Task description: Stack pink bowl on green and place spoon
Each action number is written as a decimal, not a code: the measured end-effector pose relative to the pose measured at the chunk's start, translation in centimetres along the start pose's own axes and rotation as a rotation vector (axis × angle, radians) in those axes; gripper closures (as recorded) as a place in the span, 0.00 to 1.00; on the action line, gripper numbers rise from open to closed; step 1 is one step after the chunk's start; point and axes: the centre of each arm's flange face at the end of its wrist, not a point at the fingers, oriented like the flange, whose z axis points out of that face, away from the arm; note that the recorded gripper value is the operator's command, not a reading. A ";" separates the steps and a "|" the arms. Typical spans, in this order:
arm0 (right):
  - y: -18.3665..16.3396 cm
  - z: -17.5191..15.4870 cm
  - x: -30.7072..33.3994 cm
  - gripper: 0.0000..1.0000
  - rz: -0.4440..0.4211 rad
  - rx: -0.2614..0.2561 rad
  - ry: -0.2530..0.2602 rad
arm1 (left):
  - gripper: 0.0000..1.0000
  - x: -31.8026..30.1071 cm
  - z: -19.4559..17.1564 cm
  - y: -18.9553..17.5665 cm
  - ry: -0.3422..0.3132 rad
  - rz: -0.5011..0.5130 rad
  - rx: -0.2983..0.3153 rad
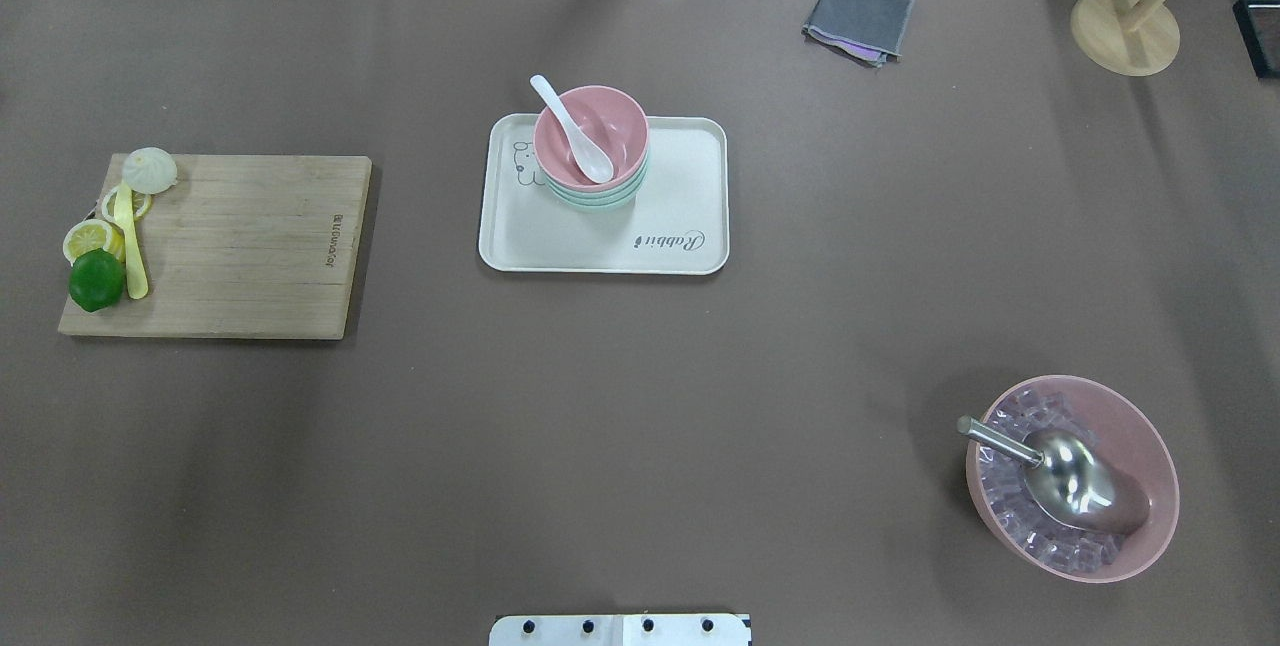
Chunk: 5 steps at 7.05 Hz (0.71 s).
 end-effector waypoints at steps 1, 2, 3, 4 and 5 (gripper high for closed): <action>0.0 0.4 0.3 0.00 0.002 -0.002 0.000 | 0.01 0.3 -0.3 0.0 -0.001 0.007 0.005; 0.0 0.7 0.6 0.00 -0.004 0.006 -0.002 | 0.01 0.7 -0.6 0.2 -0.002 0.016 0.012; 0.2 1.5 1.2 0.00 -0.008 0.013 -0.003 | 0.01 1.1 -0.9 0.7 -0.003 0.022 0.017; 0.4 2.6 2.0 0.00 -0.013 0.019 -0.005 | 0.01 1.5 -1.2 1.3 -0.003 0.029 0.024; 0.6 4.1 3.1 0.00 -0.019 0.029 -0.007 | 0.01 1.8 -1.5 1.8 -0.004 0.035 0.030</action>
